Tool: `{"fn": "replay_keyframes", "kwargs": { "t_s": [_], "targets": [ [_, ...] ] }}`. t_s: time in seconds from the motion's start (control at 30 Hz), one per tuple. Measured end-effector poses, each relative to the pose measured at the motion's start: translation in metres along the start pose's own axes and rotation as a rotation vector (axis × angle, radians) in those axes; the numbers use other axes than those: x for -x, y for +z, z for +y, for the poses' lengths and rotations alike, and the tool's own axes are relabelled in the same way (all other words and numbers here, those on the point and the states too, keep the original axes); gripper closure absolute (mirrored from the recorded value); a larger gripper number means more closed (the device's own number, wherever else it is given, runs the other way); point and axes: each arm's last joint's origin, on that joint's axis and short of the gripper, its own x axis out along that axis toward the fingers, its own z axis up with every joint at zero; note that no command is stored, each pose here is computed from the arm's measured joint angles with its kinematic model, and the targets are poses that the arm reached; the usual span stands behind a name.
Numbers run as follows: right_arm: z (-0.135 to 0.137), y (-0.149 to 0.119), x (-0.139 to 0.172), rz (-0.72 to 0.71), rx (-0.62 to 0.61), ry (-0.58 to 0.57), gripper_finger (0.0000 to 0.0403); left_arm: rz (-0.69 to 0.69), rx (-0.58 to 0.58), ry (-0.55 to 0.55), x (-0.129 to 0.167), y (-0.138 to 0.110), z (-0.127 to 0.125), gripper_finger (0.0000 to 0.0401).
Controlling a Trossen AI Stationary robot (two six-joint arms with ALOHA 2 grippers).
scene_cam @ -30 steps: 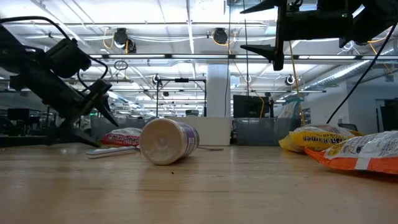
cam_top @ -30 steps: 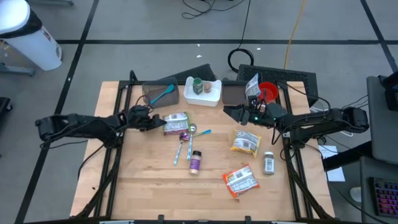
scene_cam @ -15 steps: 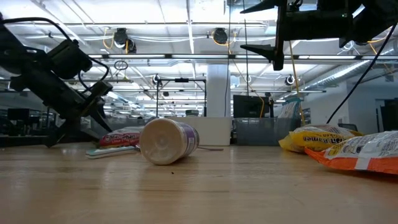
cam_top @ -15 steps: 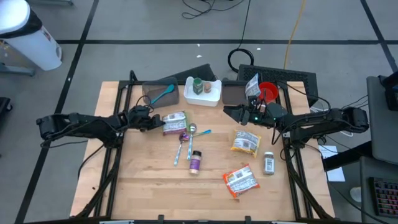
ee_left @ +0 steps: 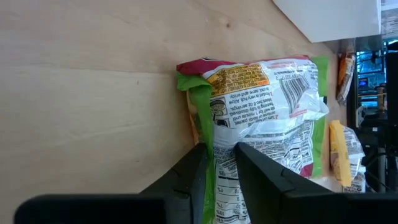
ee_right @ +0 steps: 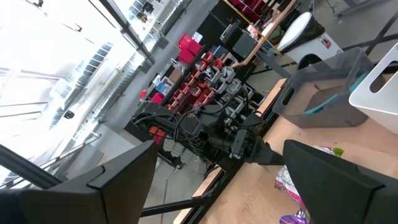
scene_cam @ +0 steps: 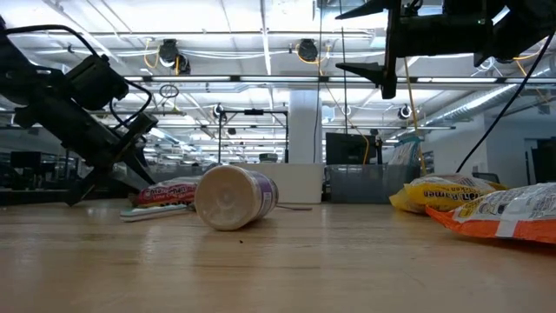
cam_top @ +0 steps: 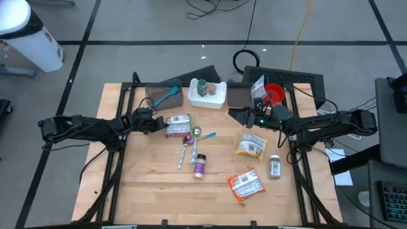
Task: Pick & Place Food Item
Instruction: Put the green noodle pack into the right black bin
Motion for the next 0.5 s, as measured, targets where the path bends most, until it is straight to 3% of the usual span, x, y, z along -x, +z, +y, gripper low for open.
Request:
{"fn": "replay_keyframes", "kwargs": {
  "t_s": [0.13,0.37,0.5],
  "targets": [
    [-0.001,-0.001,0.0,0.012,0.005,-0.012,0.0062,-0.001,-0.004,-0.031,0.0,0.001,-0.002,0.0309],
    [-0.007,-0.006,0.0,0.082,0.039,-0.06,0.0062,-0.005,-0.052,-0.205,0.002,0.005,-0.018,0.0309],
    [-0.011,-0.009,0.001,0.11,0.042,-0.096,0.0062,-0.008,-0.055,-0.217,0.002,0.005,-0.019,0.0309]
  ]
}}
